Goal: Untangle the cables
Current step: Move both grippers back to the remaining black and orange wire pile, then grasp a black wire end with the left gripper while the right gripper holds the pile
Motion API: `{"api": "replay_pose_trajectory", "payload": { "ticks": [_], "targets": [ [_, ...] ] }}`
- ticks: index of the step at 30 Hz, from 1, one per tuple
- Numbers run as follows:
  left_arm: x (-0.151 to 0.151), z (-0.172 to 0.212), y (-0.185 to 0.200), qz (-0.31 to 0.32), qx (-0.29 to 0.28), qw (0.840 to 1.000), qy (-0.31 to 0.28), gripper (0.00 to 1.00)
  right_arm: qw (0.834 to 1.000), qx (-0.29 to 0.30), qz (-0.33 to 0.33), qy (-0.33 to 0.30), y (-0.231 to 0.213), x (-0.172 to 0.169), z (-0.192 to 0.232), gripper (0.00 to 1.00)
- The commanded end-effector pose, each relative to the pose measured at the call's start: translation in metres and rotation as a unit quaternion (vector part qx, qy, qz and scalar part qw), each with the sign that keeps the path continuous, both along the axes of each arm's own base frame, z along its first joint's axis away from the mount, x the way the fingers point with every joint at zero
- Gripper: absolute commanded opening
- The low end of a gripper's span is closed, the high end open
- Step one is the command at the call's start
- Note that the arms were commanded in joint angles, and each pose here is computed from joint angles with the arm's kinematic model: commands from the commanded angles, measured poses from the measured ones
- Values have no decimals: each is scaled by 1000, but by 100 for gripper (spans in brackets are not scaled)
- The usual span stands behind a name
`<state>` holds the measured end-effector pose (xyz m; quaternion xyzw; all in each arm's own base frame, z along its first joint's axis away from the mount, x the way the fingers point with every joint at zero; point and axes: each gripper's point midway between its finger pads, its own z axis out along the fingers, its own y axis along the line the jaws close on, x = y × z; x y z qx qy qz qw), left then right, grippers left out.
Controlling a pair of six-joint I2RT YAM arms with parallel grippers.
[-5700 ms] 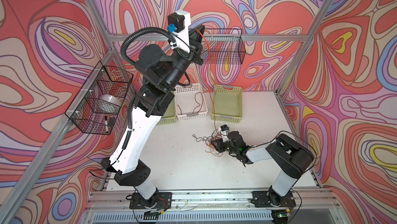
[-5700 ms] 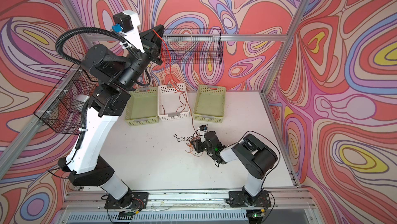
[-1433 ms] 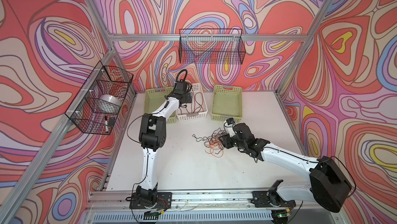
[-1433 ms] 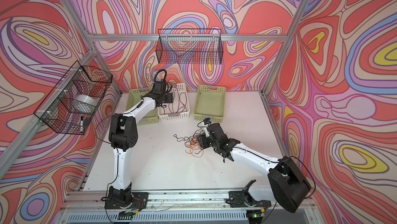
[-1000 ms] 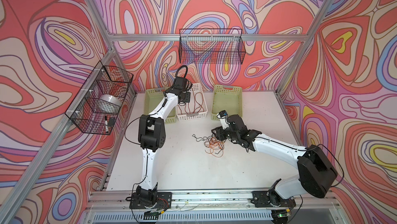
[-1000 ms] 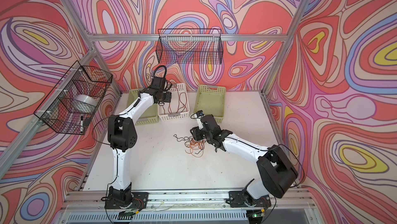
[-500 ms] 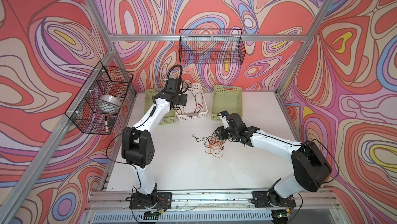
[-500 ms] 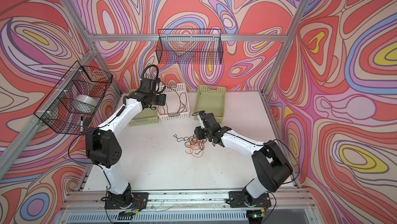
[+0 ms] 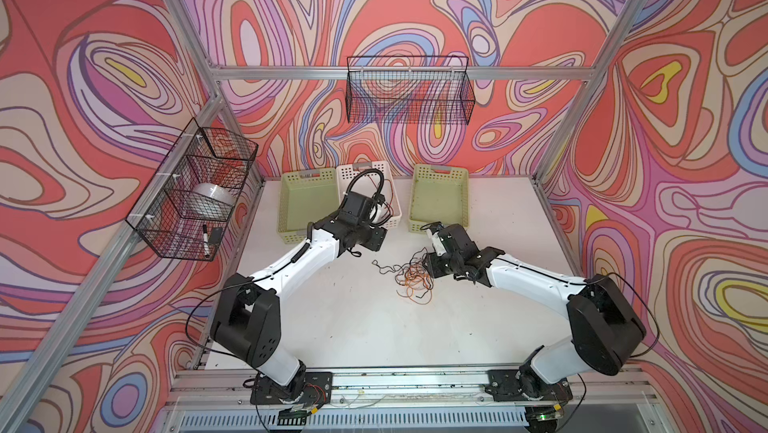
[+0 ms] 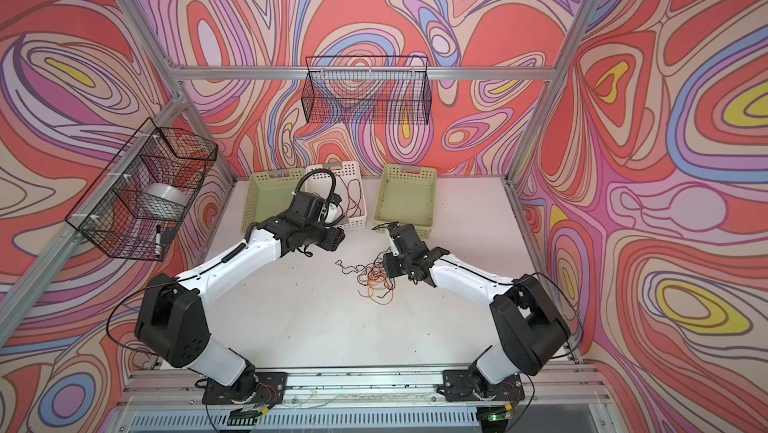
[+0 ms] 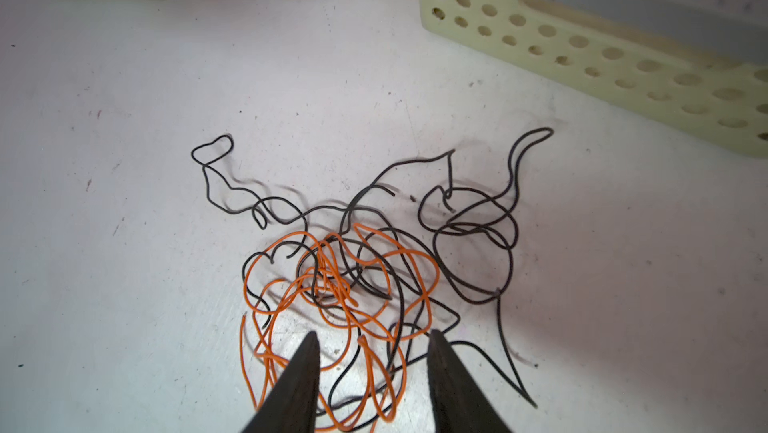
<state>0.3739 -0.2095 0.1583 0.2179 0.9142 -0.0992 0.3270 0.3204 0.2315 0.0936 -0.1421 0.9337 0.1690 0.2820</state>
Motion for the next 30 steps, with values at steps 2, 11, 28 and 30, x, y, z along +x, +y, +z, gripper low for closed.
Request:
{"api": "replay_pose_trajectory", "payload": {
  "ticks": [2, 11, 28, 30],
  "targets": [
    [-17, -18, 8, 99, -42, 993, 46, 64, 1000, -8, 10, -15, -5, -3, 8, 43],
    [-26, -70, 23, 241, -59, 963, 110, 65, 999, 21, 33, -5, 4, -13, 5, 40],
    [-19, -124, 4, 259, -74, 949, 165, 53, 998, 42, 35, 7, 11, -16, 0, 32],
    [-21, -129, 2, 258, -75, 948, 171, 49, 998, 44, 36, 6, 12, -16, 2, 31]
  ]
}}
